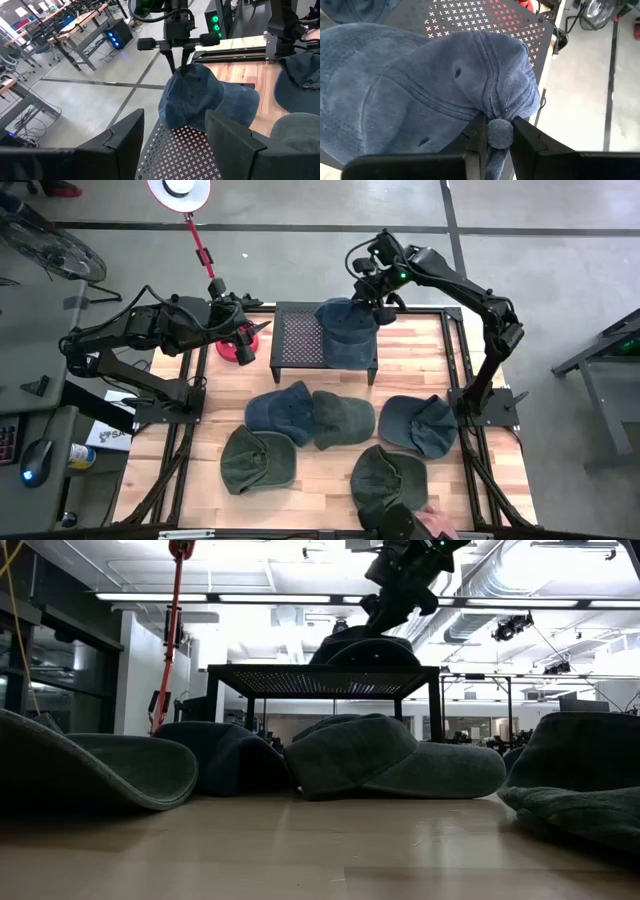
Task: Pick & Place hat
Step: Put the bottom blue cap to the right on the shelf
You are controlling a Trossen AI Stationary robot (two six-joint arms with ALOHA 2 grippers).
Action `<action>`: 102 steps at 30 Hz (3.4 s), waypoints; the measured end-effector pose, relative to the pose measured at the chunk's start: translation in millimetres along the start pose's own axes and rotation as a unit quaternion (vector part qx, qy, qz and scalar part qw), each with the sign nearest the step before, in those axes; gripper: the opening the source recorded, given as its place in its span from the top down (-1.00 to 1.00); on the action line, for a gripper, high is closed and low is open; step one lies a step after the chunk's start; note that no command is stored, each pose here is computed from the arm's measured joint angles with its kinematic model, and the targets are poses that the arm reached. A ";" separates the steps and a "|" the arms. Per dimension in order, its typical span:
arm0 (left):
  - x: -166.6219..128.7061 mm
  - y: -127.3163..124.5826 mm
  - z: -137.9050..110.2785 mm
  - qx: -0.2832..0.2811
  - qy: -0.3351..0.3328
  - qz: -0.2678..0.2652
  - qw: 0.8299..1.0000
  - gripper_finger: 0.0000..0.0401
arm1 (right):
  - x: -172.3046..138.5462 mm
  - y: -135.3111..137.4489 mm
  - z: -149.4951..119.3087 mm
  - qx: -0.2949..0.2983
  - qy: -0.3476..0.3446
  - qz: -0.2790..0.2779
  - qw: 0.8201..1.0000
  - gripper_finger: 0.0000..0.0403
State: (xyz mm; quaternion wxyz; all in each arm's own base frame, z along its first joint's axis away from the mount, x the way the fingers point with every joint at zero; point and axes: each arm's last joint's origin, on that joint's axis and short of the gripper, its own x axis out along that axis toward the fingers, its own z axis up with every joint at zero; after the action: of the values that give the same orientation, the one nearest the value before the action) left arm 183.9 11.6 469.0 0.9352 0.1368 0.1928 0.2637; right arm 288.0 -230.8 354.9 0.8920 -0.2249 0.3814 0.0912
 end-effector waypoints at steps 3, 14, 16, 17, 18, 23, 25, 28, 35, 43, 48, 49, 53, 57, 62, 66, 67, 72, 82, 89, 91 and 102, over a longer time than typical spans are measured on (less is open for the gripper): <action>0.0 0.0 0.0 -0.001 0.000 0.000 1.000 -0.02 | 0.8 -0.8 1.5 -0.011 0.009 -0.012 1.000 0.76; 0.0 0.0 -0.2 0.000 0.001 0.000 1.000 -0.02 | 2.3 -0.9 4.6 -0.017 0.020 -0.026 0.999 0.48; 0.0 0.0 -0.2 0.000 0.001 0.000 1.000 -0.02 | 3.5 -0.4 7.4 -0.015 0.015 -0.029 0.999 0.46; 0.0 0.0 -0.2 0.000 0.001 0.000 1.000 -0.02 | 4.1 -0.5 8.9 -0.013 0.013 -0.032 0.999 0.45; 0.0 0.0 -0.2 0.000 0.001 0.000 1.000 -0.02 | 4.7 -0.5 10.6 -0.012 0.011 -0.035 0.999 0.45; 0.0 -0.1 -0.2 0.000 0.001 -0.001 1.000 -0.02 | 6.6 -0.5 16.0 -0.011 0.004 -0.046 0.999 0.42; 0.0 -0.4 -0.1 0.000 0.000 -0.007 1.000 -0.02 | 7.3 0.2 17.0 -0.006 0.011 -0.049 0.999 0.37; 0.0 -0.5 -0.1 -0.001 -0.001 -0.009 1.000 -0.02 | 7.4 0.4 16.6 0.015 0.016 -0.052 0.998 0.26; 0.0 -0.6 -0.1 -0.001 -0.001 -0.009 1.000 -0.02 | 7.0 3.4 12.3 0.067 0.056 -0.055 0.995 -0.01; 0.0 -0.6 -0.1 -0.001 -0.001 -0.009 1.000 -0.02 | -8.4 2.9 14.5 0.104 0.109 -0.126 0.981 -0.09; 0.0 -0.5 -0.1 -0.002 -0.001 -0.009 1.000 -0.02 | -33.6 7.5 24.8 0.130 0.101 -0.170 0.971 -0.09; 0.0 -0.6 -0.1 -0.002 -0.001 -0.009 1.000 -0.02 | -38.0 10.7 27.9 0.134 0.094 -0.170 0.972 -0.10; -0.1 -0.5 0.0 -0.002 -0.001 -0.009 1.000 -0.02 | -52.0 31.1 44.9 0.147 0.066 -0.145 0.976 -0.10; -0.1 -0.5 0.0 -0.002 -0.001 -0.009 1.000 -0.02 | -54.1 61.6 63.9 0.142 0.073 -0.093 0.983 -0.09; 0.7 -1.0 -0.1 -0.001 0.001 -0.009 1.000 -0.02 | -46.2 95.0 89.1 0.148 0.078 -0.050 0.985 -0.09; 0.7 -0.9 -1.2 0.002 0.006 -0.005 1.000 -0.02 | -33.2 105.4 106.9 0.170 0.060 -0.062 0.982 -0.09; 0.7 -0.7 -1.4 0.003 0.008 -0.001 1.000 -0.02 | -29.0 105.7 110.0 0.173 0.056 -0.068 0.981 -0.09; 0.3 0.5 -1.9 0.017 0.012 0.016 1.000 -0.02 | 2.3 98.5 122.8 0.147 0.026 -0.083 0.985 -0.05; -0.3 -0.3 -9.9 0.032 0.047 0.014 0.998 -0.02 | 51.1 73.1 128.4 0.143 -0.040 -0.106 0.983 0.63; -0.5 -0.5 -12.0 0.026 0.057 0.013 0.998 -0.02 | 73.6 55.5 119.7 0.160 -0.053 -0.121 0.978 0.93; -0.6 -0.6 -12.8 0.023 0.060 0.012 0.998 -0.02 | 81.8 51.9 114.2 0.178 -0.053 -0.104 0.977 0.97; -0.6 -0.6 -12.5 0.013 0.058 0.012 0.998 -0.02 | 110.2 44.1 91.4 0.232 -0.009 -0.076 0.970 1.00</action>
State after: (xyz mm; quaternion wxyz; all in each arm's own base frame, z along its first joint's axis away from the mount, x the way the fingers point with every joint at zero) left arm 178.3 12.7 457.9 0.9171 0.1359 0.2489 0.2802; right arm 408.0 -149.8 316.4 0.9273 -0.0396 0.3662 -0.0663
